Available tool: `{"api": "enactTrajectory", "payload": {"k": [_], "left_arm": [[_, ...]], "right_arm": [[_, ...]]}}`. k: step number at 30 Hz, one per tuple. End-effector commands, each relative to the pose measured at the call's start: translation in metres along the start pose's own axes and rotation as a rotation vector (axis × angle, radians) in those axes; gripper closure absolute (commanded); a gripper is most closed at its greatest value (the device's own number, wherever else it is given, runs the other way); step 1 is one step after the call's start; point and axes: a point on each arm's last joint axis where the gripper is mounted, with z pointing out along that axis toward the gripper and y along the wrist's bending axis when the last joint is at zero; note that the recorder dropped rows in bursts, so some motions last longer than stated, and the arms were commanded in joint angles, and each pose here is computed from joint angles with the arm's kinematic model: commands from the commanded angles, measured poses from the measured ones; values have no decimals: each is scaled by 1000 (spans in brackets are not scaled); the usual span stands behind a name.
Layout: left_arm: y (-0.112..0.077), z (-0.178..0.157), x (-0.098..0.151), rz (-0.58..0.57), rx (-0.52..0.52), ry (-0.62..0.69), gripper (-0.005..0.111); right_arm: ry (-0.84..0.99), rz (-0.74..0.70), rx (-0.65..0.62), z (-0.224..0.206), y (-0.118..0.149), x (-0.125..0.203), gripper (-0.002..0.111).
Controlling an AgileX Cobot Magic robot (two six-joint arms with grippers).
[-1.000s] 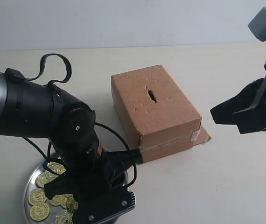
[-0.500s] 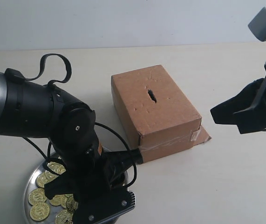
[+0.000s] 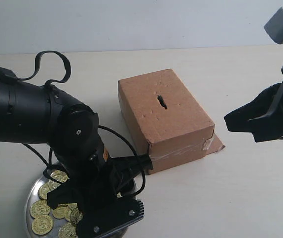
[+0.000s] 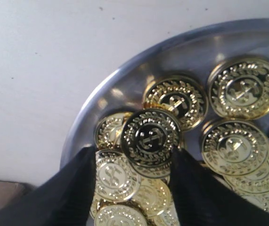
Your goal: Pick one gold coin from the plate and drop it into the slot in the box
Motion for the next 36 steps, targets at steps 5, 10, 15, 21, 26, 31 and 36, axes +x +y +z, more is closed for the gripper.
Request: {"api": "enactTrajectory", "payload": {"k": [5,10,15,21,26,31,36], "left_arm": [[-4,0,-5,0,39,-28,58],[0,1,-16,30,37,-35,58],[1,2,-18,39,35,-34,58],[-1,3,-18,34,42,-33,58],[-9,10,-18,44,36,-11,58],[-14,14,-17,42,15,16,58],[-12,14,-17,34,-5,27,58]], "right_arm": [[-3,-9,0,-1,1,1,108],[-3,-9,0,-1,1,1,108],[-3,-9,0,-1,1,1,108],[-3,-9,0,-1,1,1,108],[-3,-9,0,-1,1,1,108],[-3,-9,0,-1,1,1,108],[-3,-9,0,-1,1,1,108]]}}
